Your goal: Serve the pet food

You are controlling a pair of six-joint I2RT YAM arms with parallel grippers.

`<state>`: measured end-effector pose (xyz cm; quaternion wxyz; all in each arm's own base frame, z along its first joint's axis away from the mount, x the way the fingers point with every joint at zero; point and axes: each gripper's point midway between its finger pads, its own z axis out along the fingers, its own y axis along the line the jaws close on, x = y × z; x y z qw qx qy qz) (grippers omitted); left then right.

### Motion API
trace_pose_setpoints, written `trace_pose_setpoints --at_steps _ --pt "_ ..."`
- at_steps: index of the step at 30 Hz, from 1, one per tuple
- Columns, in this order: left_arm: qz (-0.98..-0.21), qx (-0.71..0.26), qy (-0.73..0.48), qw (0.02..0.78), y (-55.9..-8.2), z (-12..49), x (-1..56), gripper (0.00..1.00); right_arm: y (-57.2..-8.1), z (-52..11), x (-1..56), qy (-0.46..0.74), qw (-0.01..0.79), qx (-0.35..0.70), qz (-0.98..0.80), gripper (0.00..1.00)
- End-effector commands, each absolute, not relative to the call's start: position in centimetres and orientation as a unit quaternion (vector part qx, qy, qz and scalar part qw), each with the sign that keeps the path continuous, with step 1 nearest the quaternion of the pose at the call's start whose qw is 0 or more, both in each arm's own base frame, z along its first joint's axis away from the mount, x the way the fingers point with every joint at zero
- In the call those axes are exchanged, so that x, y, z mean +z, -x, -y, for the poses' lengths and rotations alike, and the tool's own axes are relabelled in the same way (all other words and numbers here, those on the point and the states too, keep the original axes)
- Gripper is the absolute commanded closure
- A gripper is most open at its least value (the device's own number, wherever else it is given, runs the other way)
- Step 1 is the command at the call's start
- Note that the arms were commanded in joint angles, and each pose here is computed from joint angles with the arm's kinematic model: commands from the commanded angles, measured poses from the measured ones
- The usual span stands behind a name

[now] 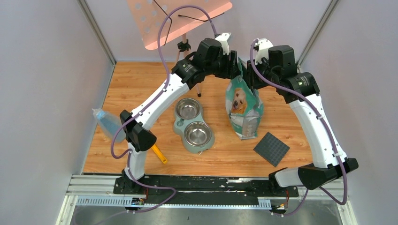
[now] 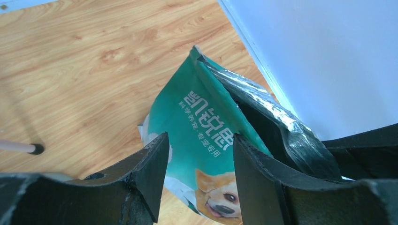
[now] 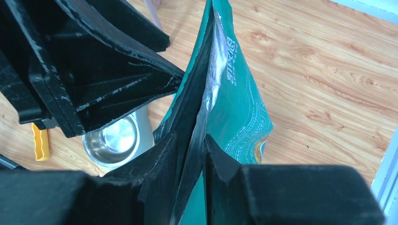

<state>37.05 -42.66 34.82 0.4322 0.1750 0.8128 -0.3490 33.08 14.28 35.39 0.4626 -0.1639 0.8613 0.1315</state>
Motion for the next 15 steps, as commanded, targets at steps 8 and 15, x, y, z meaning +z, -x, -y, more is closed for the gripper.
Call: trace_pose_setpoints --at_steps 8,15 --pt "-0.762 -0.394 -0.157 0.49 -35.4 40.8 42.5 0.37 -33.4 -15.8 35.9 0.157 0.473 0.152 -0.854 0.76" --pt "-0.78 -0.361 -0.156 0.487 -35.9 41.3 40.1 0.42 -33.4 -16.5 36.2 0.16 0.474 0.16 -0.851 0.77"
